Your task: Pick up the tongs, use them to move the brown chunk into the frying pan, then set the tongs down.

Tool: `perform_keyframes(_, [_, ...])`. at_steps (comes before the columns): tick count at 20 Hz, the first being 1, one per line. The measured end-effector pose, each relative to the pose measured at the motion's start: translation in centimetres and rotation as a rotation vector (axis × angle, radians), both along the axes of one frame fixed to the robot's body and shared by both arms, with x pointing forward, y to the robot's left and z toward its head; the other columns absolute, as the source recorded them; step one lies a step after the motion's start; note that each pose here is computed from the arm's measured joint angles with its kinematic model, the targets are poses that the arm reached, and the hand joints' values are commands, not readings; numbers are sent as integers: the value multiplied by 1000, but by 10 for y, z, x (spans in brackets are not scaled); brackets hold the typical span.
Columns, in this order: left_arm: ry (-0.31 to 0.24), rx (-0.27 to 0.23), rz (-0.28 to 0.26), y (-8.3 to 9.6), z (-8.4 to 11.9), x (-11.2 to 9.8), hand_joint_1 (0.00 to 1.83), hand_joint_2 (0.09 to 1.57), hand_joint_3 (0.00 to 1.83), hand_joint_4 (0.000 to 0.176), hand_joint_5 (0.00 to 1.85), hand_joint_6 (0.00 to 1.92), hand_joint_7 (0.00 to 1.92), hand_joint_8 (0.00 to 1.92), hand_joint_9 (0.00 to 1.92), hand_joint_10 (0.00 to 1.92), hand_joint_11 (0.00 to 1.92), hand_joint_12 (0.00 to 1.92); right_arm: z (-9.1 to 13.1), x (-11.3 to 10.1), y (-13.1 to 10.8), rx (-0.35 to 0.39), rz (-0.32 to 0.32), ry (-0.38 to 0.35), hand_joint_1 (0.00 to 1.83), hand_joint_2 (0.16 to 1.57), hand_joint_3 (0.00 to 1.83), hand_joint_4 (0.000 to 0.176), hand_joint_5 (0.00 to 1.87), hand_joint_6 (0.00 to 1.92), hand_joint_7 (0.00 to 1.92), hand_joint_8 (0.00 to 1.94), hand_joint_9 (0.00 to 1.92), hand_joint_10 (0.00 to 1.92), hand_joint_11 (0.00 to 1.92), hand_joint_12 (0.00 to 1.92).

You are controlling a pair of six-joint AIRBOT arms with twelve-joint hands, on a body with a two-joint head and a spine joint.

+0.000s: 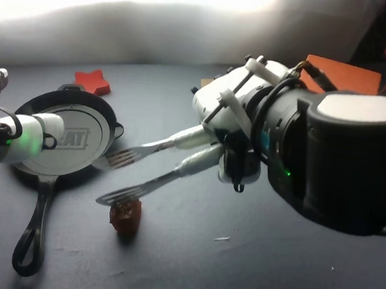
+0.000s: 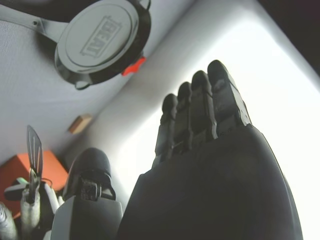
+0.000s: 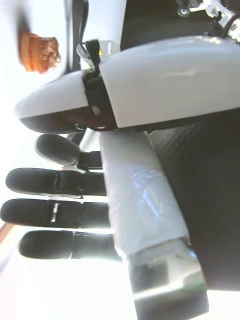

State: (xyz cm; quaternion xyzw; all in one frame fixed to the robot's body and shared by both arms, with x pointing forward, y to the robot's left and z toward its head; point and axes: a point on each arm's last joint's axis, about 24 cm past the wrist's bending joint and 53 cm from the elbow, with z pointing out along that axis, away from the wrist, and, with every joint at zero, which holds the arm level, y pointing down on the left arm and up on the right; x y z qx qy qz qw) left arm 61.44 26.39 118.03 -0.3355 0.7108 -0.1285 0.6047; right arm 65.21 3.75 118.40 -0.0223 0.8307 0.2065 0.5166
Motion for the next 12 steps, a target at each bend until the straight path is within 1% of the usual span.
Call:
perform_keyframes(2, [-2,-4,-7,0,1,3,15,1265,1,0,78,0,83,0,58,0,0,223,-8,-4,4,-3,8,18,1087,1237,0,0,747,1323,1034,9,875,387,482,1359])
perform_keyframes(3, [-1,-6,-8,0,1,3,17,1269,2,0,64,2,74,1,47,1,0,178,-12,-4,5,-6,14,22,1082,1241,0,0,737,1337,1026,5,864,383,463,1366])
perform_keyframes(4, [0,-8,-13,-1,0,4,4,1266,0,0,62,1,70,0,50,2,0,216,-16,-3,6,-12,17,20,1083,1238,0,0,745,1325,1037,8,876,385,478,1374])
perform_keyframes(8, [-10,-11,-19,-2,4,7,13,1264,0,0,76,5,77,2,58,3,0,240,-19,-1,5,-22,16,10,1073,1251,3,0,719,1363,1016,1,861,365,460,1364])
perform_keyframes(9, [-14,-8,-19,-2,6,8,25,1265,0,0,72,2,74,0,58,2,0,208,-19,0,6,-30,23,-2,1010,1223,0,0,675,802,1004,7,857,349,451,1352])
perform_keyframes(10, [-16,-10,-20,-2,6,8,20,1266,1,0,67,0,76,1,59,2,0,202,-21,-1,5,-33,24,0,995,1213,0,0,748,498,1004,7,868,329,463,1336])
perform_keyframes(11, [-14,-13,-24,-3,6,8,27,1264,0,0,67,0,79,1,62,2,0,217,-25,-2,6,-36,27,5,997,1207,0,0,806,330,1003,4,881,296,469,1318])
perform_keyframes(12, [-12,-14,-24,-3,6,8,31,1265,0,0,69,1,81,1,61,1,0,235,-25,-2,7,-36,30,4,1005,1202,0,0,846,229,1002,2,892,265,469,1318])
